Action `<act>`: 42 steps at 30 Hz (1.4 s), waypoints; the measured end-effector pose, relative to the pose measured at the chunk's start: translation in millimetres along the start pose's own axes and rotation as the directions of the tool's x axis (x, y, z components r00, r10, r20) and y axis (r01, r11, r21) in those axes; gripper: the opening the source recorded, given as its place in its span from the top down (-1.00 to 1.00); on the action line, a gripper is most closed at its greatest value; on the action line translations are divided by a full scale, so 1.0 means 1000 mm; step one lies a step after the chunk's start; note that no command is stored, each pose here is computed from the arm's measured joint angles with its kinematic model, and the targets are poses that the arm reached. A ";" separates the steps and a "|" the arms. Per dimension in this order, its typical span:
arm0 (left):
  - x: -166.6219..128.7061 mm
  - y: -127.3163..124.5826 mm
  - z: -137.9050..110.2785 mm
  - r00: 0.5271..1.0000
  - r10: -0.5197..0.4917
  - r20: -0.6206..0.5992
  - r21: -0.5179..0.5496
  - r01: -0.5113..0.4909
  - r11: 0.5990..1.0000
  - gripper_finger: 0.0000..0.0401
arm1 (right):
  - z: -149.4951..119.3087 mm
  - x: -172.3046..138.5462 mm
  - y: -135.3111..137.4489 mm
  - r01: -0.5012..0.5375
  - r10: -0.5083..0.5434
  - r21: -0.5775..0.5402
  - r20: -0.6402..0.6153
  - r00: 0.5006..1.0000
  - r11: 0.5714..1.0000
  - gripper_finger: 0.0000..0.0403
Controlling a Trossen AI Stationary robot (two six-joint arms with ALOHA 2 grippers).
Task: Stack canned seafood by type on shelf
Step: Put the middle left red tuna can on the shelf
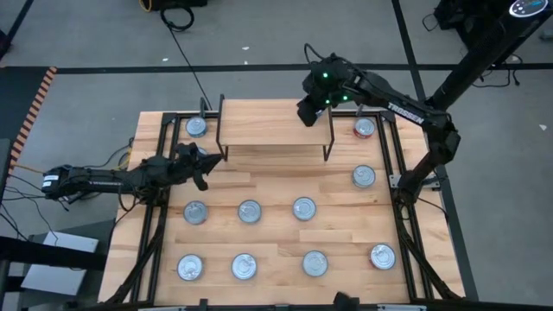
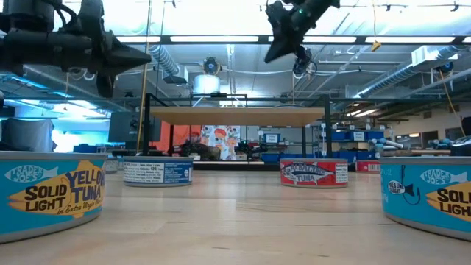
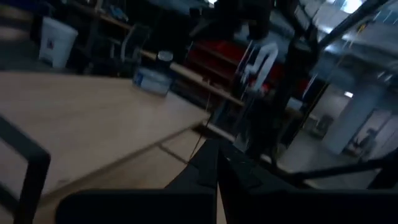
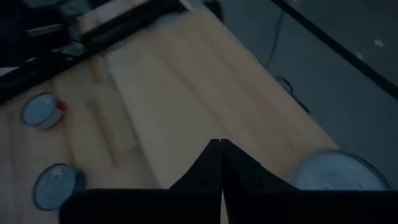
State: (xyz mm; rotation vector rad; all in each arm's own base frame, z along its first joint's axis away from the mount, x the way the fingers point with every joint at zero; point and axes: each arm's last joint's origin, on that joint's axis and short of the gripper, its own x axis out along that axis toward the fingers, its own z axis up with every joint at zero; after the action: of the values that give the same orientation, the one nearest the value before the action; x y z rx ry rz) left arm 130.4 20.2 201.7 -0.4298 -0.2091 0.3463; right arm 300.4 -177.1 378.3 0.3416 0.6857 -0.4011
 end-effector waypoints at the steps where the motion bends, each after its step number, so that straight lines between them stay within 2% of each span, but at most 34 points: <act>1: 0.000 -0.001 0.001 1.000 -0.012 0.000 -0.003 0.012 1.000 0.96 | 0.001 0.001 0.007 -0.015 0.016 -0.020 0.011 1.000 1.000 0.97; 7: 0.005 -0.010 0.011 0.987 -0.035 -0.159 0.022 0.039 0.999 0.96 | 0.008 0.002 0.052 -0.136 0.148 -0.105 0.121 0.982 0.985 0.98; 10: 0.006 -0.016 0.021 0.962 -0.006 -0.274 0.073 0.027 0.997 0.96 | 0.009 0.001 0.071 -0.180 0.202 -0.143 0.157 0.967 0.973 0.98; 14: 0.007 -0.025 0.038 0.932 -0.007 -0.363 0.111 0.050 0.993 0.96 | 0.006 0.000 0.093 -0.227 0.259 -0.185 0.168 0.951 0.956 0.99; 20: 0.014 -0.040 0.055 0.888 -0.115 -0.446 0.045 0.151 0.987 0.96 | -0.006 -0.001 0.121 -0.285 0.316 -0.234 0.107 0.943 0.929 0.99; 28: 0.034 -0.050 0.054 0.819 -0.185 -0.543 -0.009 0.215 0.977 0.96 | -0.019 -0.003 0.149 -0.343 0.372 -0.277 0.058 0.926 0.897 1.00; 32: 0.042 -0.051 0.048 0.785 -0.201 -0.587 -0.026 0.230 0.973 0.96 | -0.037 0.001 0.157 -0.354 0.380 -0.266 0.053 0.923 0.897 1.00; 36: 0.045 -0.052 0.045 0.762 -0.227 -0.606 -0.045 0.252 0.967 0.96 | -0.059 -0.004 0.164 -0.367 0.401 -0.231 0.120 0.908 0.901 1.00; 42: 0.044 -0.053 0.046 0.754 -0.254 -0.606 -0.077 0.262 0.962 0.96 | -0.111 -0.016 0.169 -0.316 0.327 -0.092 0.154 0.932 0.944 1.00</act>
State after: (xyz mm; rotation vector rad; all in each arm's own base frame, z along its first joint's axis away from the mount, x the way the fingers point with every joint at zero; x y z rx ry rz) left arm 172.9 8.5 271.6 -0.4738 0.3736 -0.0803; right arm 307.4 22.0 337.4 0.3463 0.4655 -0.0918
